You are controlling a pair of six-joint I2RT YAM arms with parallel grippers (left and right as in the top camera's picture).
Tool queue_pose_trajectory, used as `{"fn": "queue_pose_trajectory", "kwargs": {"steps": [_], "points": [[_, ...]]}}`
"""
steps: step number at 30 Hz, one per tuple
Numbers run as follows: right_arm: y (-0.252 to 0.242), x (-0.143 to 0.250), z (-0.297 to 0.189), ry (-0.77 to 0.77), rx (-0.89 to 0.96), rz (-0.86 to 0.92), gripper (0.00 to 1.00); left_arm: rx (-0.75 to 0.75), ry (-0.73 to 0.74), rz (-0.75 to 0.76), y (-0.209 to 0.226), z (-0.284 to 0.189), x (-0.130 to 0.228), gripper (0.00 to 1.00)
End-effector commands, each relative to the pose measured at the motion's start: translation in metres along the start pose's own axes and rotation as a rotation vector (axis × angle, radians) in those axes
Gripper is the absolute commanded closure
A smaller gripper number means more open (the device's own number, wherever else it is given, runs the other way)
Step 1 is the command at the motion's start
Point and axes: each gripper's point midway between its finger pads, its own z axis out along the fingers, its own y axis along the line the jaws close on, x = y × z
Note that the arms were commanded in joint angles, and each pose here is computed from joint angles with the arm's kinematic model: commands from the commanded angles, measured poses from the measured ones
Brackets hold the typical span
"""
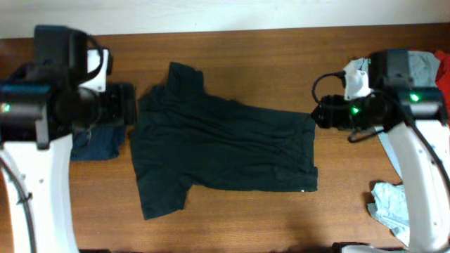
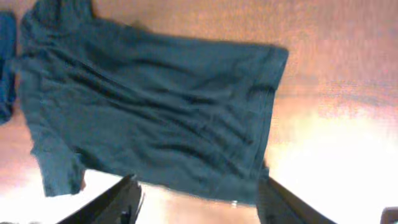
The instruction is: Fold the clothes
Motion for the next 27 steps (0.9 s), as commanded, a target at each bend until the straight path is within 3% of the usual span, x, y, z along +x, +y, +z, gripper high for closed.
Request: {"fn": "queue_pose_trajectory", "kwargs": {"steps": [1, 7, 10, 14, 19, 27], "points": [[-0.003, 0.011, -0.003, 0.038, 0.020, 0.065, 0.32, 0.066, 0.159, -0.116, -0.012, 0.032, 0.028, 0.15], [-0.005, 0.021, -0.001, 0.079, 0.026, 0.080, 0.31, 0.102, 0.508, -0.149, -0.030, 0.117, 0.109, 0.21], [-0.005, 0.021, -0.001, 0.080, 0.026, 0.080, 0.29, 0.113, 0.596, -0.134, -0.040, 0.167, 0.152, 0.21], [-0.005, 0.021, -0.001, 0.080, 0.026, 0.080, 0.26, 0.139, 0.641, -0.083, -0.052, 0.215, 0.205, 0.19], [-0.009, 0.022, -0.001, 0.082, 0.048, 0.080, 0.22, 0.170, 0.676, -0.065, -0.057, 0.237, 0.245, 0.15], [-0.014, 0.034, 0.010, 0.131, 0.055, 0.096, 0.22, 0.158, 0.679, -0.082, -0.054, 0.252, 0.260, 0.40]]}}
